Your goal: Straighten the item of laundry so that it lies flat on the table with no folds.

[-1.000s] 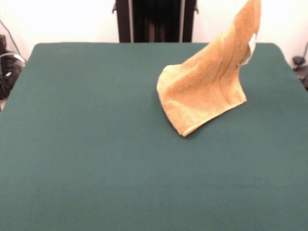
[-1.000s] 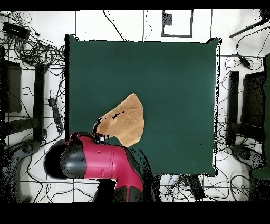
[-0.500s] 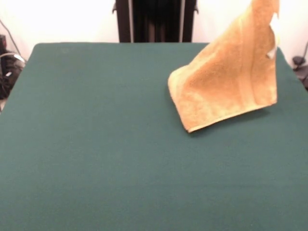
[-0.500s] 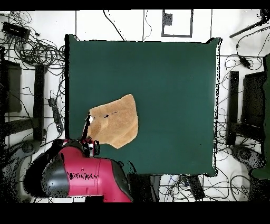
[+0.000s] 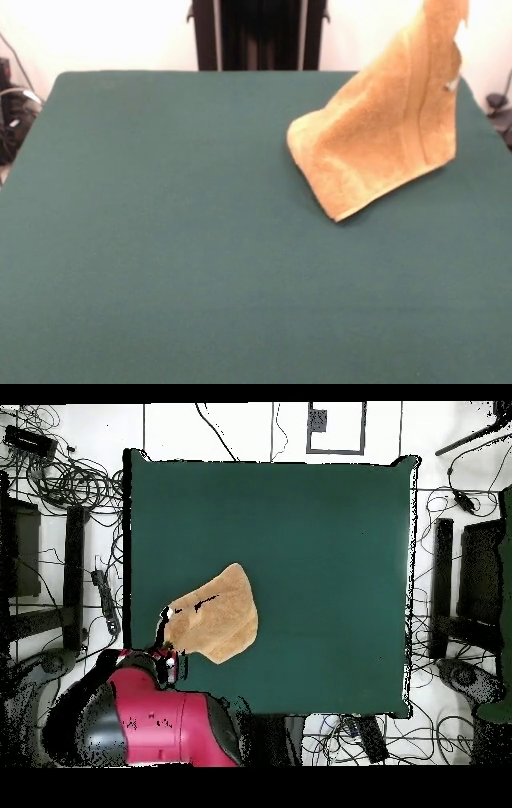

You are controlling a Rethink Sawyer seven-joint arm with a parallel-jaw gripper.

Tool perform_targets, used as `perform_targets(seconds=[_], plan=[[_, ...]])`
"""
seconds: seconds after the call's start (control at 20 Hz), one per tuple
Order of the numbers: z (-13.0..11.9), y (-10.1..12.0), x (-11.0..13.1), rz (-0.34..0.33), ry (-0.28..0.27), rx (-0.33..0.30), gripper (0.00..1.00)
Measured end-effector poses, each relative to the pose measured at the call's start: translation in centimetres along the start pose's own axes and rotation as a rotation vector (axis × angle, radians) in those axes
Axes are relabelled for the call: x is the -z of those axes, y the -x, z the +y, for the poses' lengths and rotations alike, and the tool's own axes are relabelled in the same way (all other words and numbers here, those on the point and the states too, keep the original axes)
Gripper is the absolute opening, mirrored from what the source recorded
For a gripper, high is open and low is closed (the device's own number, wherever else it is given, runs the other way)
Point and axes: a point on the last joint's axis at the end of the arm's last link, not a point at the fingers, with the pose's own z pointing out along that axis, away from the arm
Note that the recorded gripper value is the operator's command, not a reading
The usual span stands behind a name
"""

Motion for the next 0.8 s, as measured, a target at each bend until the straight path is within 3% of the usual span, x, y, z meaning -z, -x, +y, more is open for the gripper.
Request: perform_targets(seconds=[0.45,0.8], plan=[[-0.7,0.5,-4.8,-0.097,-0.031,0.003,0.0],[-1.2,-0.8,-7.8,-0.063,-0.054,0.008,0.0]])
